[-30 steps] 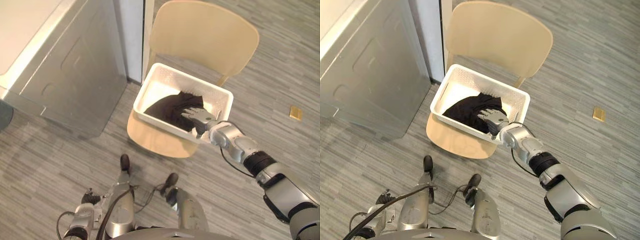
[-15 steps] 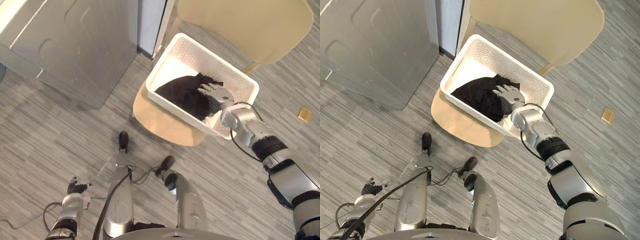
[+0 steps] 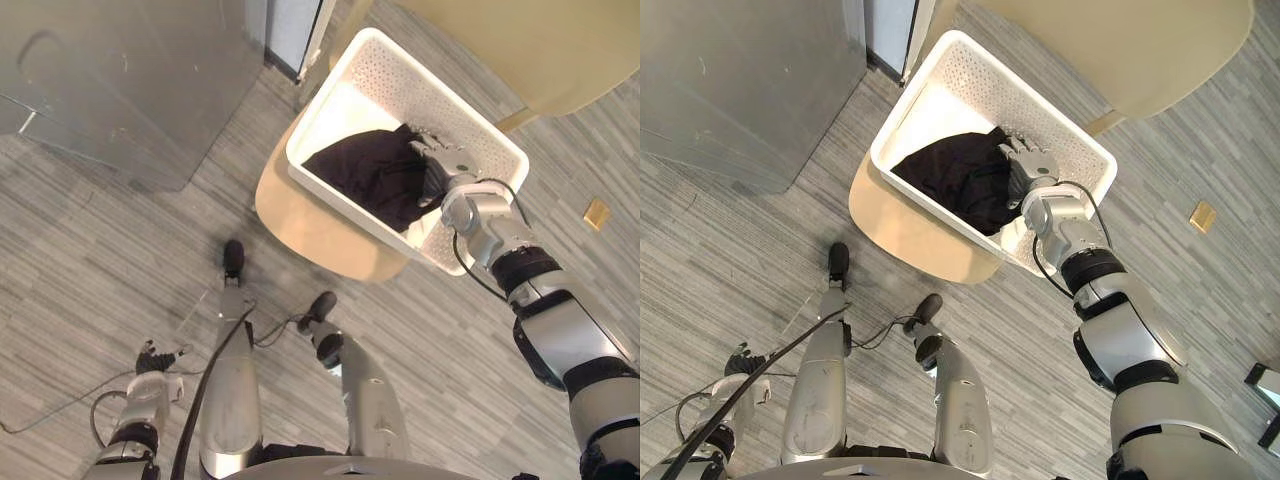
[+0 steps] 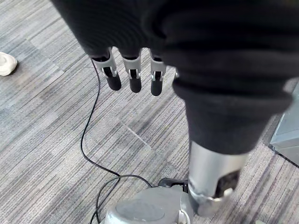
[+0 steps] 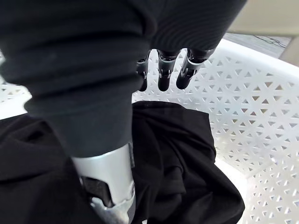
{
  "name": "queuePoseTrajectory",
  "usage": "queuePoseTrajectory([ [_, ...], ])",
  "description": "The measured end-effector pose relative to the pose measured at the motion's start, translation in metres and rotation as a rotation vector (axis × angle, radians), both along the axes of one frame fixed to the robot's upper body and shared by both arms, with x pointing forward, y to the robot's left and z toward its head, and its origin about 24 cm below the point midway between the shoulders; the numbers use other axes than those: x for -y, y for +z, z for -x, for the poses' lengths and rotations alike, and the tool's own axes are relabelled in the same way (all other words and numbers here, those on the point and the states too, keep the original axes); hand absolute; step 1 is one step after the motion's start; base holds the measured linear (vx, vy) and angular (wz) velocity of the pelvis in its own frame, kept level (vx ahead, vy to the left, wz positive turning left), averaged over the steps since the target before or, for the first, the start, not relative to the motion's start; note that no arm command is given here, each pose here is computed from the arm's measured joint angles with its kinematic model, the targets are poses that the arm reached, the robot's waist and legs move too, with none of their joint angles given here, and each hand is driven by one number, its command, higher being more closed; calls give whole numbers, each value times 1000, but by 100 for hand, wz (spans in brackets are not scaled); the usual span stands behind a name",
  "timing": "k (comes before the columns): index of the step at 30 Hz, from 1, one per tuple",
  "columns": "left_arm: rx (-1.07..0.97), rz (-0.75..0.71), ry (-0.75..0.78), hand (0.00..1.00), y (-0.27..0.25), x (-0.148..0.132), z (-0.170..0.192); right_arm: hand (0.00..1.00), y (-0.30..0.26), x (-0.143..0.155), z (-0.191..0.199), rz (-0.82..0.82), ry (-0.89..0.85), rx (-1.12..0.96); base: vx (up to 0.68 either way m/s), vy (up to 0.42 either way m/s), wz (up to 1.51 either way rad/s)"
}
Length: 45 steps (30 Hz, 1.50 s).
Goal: Pick up the laundry basket with both hands and put the clothes into the washing machine.
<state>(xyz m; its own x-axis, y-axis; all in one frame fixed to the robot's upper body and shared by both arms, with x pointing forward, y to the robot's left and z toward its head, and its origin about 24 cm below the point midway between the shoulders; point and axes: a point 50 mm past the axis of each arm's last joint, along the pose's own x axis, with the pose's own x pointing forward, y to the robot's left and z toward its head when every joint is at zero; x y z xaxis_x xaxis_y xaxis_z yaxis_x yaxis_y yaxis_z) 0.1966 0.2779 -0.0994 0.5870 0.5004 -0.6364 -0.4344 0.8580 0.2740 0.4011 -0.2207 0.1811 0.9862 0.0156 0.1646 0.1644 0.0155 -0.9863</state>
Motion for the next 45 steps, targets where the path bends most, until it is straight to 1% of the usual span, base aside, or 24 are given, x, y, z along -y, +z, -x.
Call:
queuePoseTrajectory([
  [5,10,6,32,0,1,-1,0,0,4,3,-5,-104,-51,17,40,-76,-2],
  [14,6,38,63,0,-2,0,1,0,-1,20,-5,-151,-144,-2,50,-58,-4],
  [16,15,45,65,0,-1,1,-2,0,-2,20,-5,-159,-150,-5,73,-51,-4],
  [21,41,57,59,0,2,7,-13,0,-1,17,-7,-270,-153,32,76,-49,-3],
  [29,85,112,95,0,5,16,-23,0,8,15,-8,-315,-172,93,80,-53,0],
  [30,88,119,100,0,4,18,-24,100,9,15,-8,-328,-175,101,71,-48,3],
  [32,87,121,110,0,4,20,-24,100,11,16,-8,-353,-181,125,65,-46,0],
  [36,89,125,139,0,3,23,-24,100,19,14,-7,-470,-183,212,53,-44,-3],
  [39,92,134,137,0,3,26,-26,100,19,16,-7,-523,-191,215,49,-49,0],
  [45,110,157,141,0,4,33,-30,100,17,18,-6,-561,-197,217,52,-53,0],
])
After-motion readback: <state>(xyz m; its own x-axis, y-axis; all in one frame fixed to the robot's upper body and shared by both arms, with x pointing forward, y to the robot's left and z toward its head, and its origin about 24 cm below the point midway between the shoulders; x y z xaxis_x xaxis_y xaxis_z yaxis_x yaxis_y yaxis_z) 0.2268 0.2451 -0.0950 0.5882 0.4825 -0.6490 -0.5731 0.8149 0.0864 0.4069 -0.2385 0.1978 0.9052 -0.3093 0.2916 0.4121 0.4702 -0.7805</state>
